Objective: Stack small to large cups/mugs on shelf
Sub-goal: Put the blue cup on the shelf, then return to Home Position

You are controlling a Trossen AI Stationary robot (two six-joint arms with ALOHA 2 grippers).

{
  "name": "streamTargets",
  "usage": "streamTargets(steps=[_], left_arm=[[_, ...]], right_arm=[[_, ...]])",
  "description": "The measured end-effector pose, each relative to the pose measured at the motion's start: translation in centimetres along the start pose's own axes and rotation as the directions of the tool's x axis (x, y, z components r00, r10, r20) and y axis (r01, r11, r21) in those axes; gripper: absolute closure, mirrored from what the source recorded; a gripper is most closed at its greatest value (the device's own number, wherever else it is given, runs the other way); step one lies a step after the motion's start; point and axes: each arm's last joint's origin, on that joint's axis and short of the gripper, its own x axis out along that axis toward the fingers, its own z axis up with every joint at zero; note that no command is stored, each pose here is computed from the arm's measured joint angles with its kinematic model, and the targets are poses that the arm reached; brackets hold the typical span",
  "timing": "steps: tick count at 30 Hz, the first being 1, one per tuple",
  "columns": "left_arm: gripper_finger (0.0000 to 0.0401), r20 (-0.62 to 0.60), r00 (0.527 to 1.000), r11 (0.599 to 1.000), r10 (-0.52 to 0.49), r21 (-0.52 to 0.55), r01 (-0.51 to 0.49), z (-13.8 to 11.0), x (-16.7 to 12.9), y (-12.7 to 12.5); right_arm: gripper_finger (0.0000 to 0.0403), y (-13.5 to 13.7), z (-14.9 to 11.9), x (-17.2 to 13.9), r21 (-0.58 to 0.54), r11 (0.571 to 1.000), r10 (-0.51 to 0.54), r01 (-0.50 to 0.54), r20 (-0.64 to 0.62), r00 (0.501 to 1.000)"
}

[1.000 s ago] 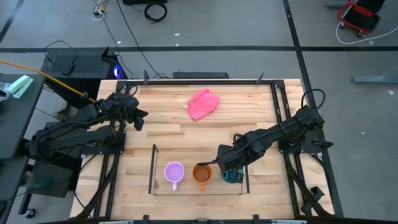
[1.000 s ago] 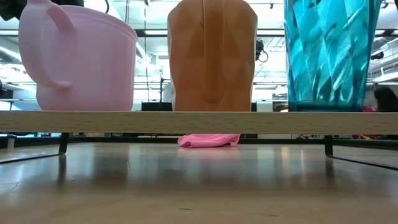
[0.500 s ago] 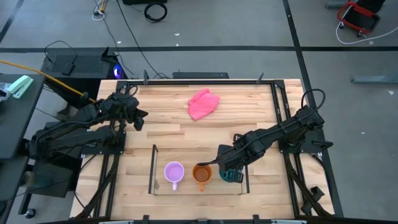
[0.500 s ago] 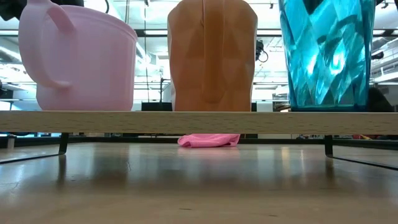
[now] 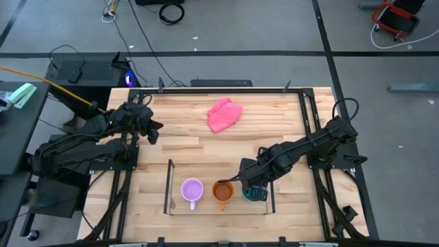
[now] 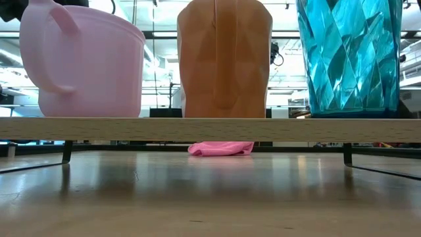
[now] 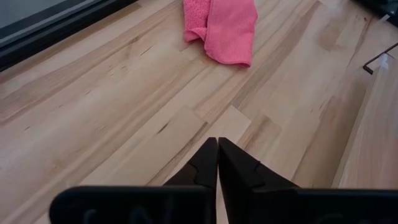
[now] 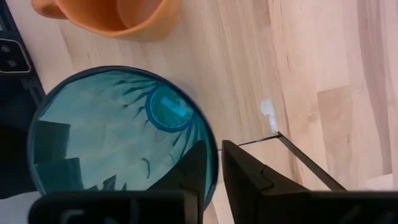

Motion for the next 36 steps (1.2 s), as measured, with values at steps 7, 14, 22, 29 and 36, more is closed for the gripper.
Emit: streamTargets(steps=[7,14,22,29,36], left_arm=[[0.0387,-0.012,1.000,1.000,0.003,0.000,-0.003,-0.1,0.0,0.0],[0.0380,-0.013,1.000,1.000,0.004,0.000,-0.004,-0.1,0.0,0.0],[0.0388,-0.014,1.000,1.000,0.004,0.001,-0.004,-0.1,0.0,0.0],[0.0376,-0.013,1.000,1.000,0.004,0.001,-0.004,-0.1,0.0,0.0],[0.0378,-0.005,1.000,1.000,0.002,0.001,-0.002,-0.1,0.0,0.0]], right_arm=[[0.0345,-0.3,-0.1,0.0,0.005,1.000,-0.027,0.027,-0.013,1.000],[0.0345,-0.4,-0.1,-1.1,0.035,0.999,-0.008,0.007,0.016,1.000],[0.0345,-0.4,0.0,-3.0,0.033,0.999,0.023,-0.024,0.054,0.998],[0.0345,-0.6,-0.2,-6.0,0.011,0.999,0.052,-0.053,0.089,0.995],[0.0345,-0.4,-1.4,-10.5,-0.087,0.992,0.114,-0.094,0.259,0.959]])
